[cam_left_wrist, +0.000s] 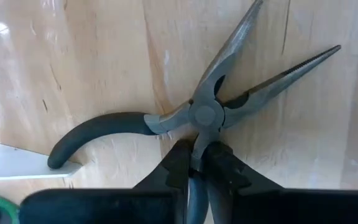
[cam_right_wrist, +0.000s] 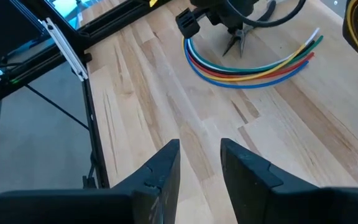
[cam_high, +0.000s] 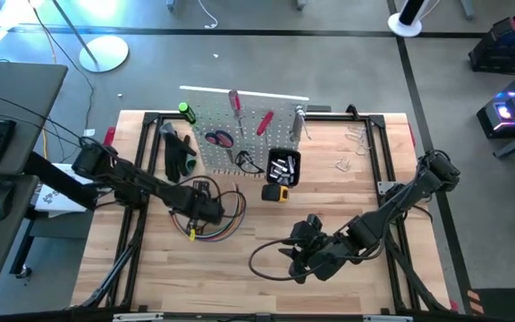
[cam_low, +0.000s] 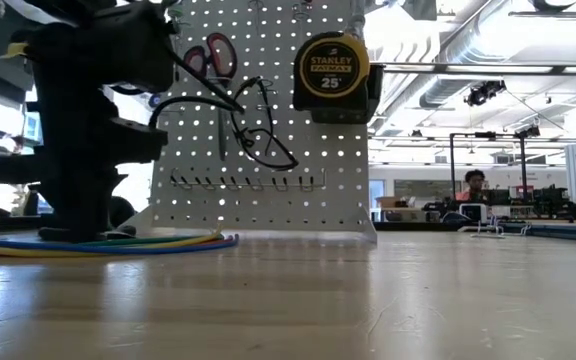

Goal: Hang tools onto peg board
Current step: Hang the plier on the peg board

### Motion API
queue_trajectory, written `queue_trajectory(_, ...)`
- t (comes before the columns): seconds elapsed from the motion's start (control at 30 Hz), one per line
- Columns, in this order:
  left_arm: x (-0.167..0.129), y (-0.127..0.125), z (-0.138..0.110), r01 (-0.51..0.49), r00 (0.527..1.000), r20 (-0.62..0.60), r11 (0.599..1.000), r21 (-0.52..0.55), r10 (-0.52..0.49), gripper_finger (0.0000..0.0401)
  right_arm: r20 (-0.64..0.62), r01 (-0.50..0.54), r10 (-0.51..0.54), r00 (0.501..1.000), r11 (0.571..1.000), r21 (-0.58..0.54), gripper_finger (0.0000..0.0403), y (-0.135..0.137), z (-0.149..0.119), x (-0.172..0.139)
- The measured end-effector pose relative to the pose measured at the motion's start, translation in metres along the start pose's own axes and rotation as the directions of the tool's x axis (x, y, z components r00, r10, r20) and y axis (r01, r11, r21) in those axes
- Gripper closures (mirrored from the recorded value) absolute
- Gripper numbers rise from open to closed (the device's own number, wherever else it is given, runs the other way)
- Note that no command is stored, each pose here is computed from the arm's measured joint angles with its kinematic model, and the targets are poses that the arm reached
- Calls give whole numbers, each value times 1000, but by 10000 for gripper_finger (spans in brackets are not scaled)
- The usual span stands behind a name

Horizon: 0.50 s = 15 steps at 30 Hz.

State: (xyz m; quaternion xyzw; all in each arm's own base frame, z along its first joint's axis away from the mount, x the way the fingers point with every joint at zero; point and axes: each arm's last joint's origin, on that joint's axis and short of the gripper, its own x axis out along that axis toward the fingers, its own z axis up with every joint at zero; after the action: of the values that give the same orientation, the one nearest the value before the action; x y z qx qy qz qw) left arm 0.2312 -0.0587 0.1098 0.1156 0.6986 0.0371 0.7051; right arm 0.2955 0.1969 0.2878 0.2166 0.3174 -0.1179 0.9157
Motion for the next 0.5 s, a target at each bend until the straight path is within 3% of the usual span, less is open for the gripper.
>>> queue_trajectory(0.17, -16, 2, -2, 17, 999, 39, 999, -34, -16, 380, 0, 0, 0, 1000, 1000, 0, 293, 0, 0, 0)
queue_trajectory(0.33, -52, 12, -13, 167, 980, 132, 978, -122, -150, 383, 2, 0, 0, 1000, 1000, -1, 293, 0, 0, 0)
queue_trajectory(0.5, -73, 16, -27, 171, 974, 181, 969, -180, -139, 385, -3, -6, 6, 1000, 1000, -6, 293, 2, -2, -1)
